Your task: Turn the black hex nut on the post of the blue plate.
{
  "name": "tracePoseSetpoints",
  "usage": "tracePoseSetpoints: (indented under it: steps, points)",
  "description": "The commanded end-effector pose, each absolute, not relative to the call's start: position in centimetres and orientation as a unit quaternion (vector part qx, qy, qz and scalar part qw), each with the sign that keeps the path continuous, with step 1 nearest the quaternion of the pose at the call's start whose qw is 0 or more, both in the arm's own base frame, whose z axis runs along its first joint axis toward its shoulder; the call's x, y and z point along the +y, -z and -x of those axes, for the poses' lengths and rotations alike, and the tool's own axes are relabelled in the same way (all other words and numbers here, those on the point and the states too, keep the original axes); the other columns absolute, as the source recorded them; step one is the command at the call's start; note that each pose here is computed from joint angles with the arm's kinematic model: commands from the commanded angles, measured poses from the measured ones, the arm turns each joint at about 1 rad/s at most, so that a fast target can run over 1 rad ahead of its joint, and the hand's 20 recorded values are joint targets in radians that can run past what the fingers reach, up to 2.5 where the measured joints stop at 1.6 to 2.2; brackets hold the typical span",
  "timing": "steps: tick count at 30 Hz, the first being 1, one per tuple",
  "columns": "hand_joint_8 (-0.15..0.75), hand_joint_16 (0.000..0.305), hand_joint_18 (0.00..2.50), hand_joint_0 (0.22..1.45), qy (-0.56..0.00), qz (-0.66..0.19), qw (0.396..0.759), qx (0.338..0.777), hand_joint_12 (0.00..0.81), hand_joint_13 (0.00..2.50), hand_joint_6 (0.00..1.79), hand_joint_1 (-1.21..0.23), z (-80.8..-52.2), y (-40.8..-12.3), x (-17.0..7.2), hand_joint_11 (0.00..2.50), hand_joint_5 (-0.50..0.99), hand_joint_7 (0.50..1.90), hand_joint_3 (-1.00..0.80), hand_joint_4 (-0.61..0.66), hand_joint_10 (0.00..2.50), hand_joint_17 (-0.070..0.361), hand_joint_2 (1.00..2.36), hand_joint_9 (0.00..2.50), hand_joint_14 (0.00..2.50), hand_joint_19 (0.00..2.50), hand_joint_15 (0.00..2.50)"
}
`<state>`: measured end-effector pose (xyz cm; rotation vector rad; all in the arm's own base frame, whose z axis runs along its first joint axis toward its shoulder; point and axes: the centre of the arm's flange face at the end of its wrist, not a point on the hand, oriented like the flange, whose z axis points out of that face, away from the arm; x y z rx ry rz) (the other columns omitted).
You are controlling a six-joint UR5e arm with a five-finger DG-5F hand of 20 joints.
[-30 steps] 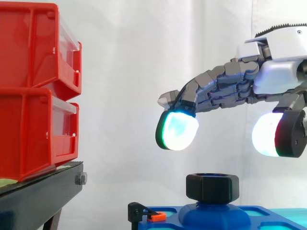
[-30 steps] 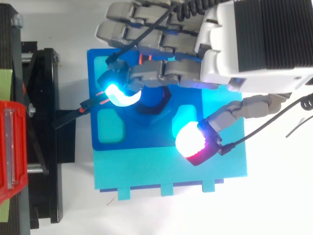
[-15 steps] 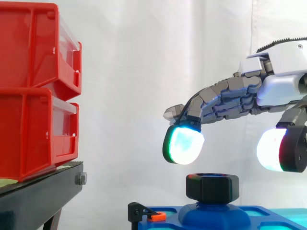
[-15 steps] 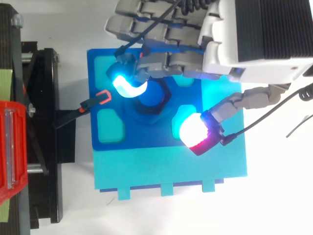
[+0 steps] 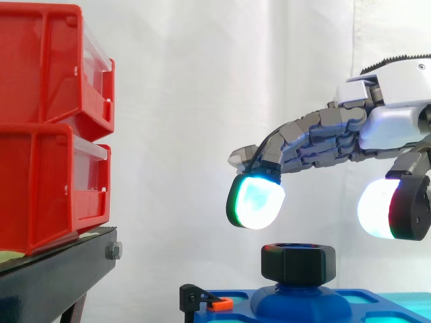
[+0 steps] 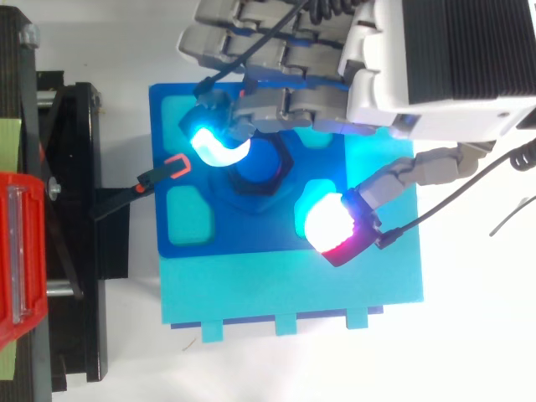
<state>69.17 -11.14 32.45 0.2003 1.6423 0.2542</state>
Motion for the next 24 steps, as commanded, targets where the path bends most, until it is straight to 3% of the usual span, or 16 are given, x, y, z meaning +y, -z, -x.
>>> tracePoseSetpoints:
  steps: [1, 24]
  points:
    - [0.147, 0.048, 0.0, 0.42, -0.115, -0.087, 0.677, 0.722, 0.322, 0.0, 0.5, -0.73, -69.36, -32.44, -10.86, 0.0, -0.3, 0.7, -0.5, 0.1, 0.0, 0.109, 1.0, 0.0, 0.0, 0.0, 0.0]
    - [0.145, 0.047, 0.0, 0.43, -0.117, -0.086, 0.676, 0.722, 0.318, 0.0, 0.5, -0.7, -69.48, -32.31, -9.9, 0.0, -0.3, 0.7, -0.5, 0.1, 0.0, 0.107, 1.0, 0.0, 0.0, 0.01, 0.0]
